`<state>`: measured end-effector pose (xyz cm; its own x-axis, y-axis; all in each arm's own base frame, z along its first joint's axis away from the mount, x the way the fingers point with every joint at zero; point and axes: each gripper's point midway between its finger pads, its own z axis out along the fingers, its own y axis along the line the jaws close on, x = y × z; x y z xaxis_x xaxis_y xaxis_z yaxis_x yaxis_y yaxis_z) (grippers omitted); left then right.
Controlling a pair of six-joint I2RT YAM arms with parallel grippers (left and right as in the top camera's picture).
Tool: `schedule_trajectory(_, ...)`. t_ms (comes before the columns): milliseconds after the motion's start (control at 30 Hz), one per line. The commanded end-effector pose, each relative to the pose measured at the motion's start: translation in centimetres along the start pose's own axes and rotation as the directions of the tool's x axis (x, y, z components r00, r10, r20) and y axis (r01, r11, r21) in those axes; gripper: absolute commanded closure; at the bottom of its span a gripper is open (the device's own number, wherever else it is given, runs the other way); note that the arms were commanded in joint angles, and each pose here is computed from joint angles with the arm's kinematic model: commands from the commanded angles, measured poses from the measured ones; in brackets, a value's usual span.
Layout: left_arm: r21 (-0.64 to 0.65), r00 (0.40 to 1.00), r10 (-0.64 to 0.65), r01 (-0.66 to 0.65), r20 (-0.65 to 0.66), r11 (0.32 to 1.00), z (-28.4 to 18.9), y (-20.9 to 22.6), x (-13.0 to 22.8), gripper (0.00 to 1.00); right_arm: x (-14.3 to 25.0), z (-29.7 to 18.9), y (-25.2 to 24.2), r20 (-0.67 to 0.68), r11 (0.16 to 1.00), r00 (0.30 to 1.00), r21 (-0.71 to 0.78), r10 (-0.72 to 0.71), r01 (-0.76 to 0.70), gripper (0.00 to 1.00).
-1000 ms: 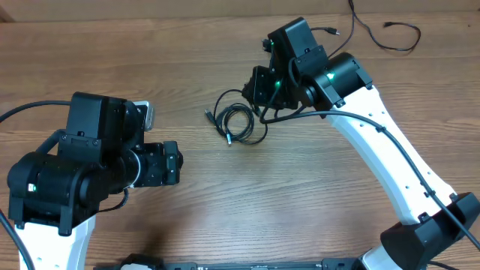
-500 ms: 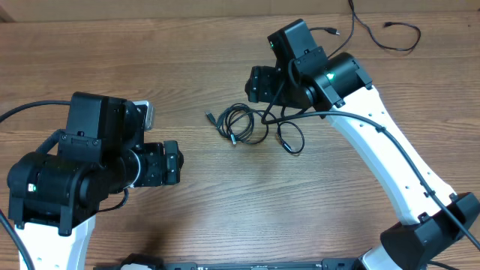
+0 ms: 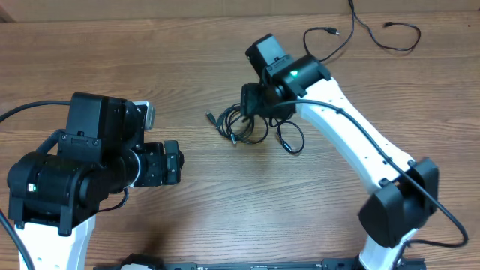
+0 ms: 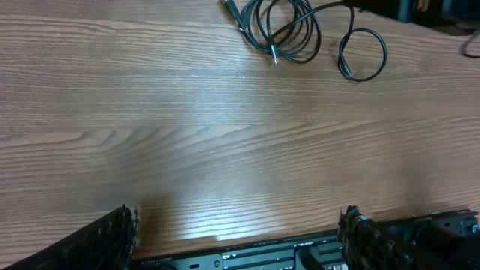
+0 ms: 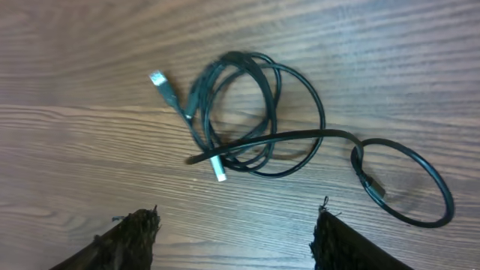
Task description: Untangle cables
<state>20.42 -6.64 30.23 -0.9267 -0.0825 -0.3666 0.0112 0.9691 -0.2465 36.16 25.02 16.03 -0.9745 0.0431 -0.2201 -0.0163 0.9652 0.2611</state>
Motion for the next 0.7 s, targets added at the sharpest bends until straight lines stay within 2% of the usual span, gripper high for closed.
schedule_trajectory(0, -0.011, 1.0, -0.012, 0.012, 0.013, 1.0, -0.1, 0.2, -0.4, 0.11, 0.5, 1.3, 0.6, -0.045, 1.0, 0.999, -0.029, -0.001, 0.0, 0.34)
schedule_trajectory(233, -0.011, 1.0, -0.012, 0.012, 0.015, 1.0, -0.1, 0.2, -0.5, 0.11, 0.8, 4.0, 2.0, -0.078, 0.998, 0.997, -0.058, 0.013, -0.017, 0.34)
schedule_trajectory(433, -0.011, 1.0, -0.011, 0.012, 0.016, 1.0, -0.1, 0.2, -0.5, 0.1, 0.8, 4.9, 1.0, -0.078, 0.98, 0.977, 0.009, 0.198, -0.198, 0.41)
schedule_trajectory(667, -0.011, 1.0, -0.011, 0.012, 0.016, 1.0, -0.1, 0.2, -0.5, 0.1, 0.3, 6.0, -0.2, -0.009, 0.947, 0.949, 0.061, 0.316, -0.315, 0.36)
